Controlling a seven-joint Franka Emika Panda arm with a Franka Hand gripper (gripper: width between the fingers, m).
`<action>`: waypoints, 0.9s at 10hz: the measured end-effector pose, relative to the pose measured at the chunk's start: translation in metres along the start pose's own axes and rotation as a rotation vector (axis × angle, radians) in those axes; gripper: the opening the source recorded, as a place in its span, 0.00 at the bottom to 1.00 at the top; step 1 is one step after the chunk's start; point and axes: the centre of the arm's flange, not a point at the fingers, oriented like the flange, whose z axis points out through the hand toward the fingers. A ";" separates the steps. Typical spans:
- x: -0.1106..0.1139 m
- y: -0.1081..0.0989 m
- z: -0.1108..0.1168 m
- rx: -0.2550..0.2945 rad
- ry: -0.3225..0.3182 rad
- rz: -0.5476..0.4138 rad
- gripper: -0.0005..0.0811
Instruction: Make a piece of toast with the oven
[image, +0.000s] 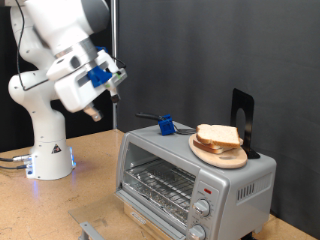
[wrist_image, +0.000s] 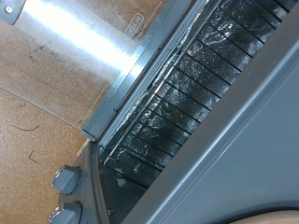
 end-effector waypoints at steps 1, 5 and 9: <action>-0.001 0.001 0.001 0.021 -0.001 0.031 1.00; -0.007 -0.043 0.000 0.153 -0.004 -0.075 1.00; -0.024 -0.107 -0.027 0.125 0.103 -0.236 1.00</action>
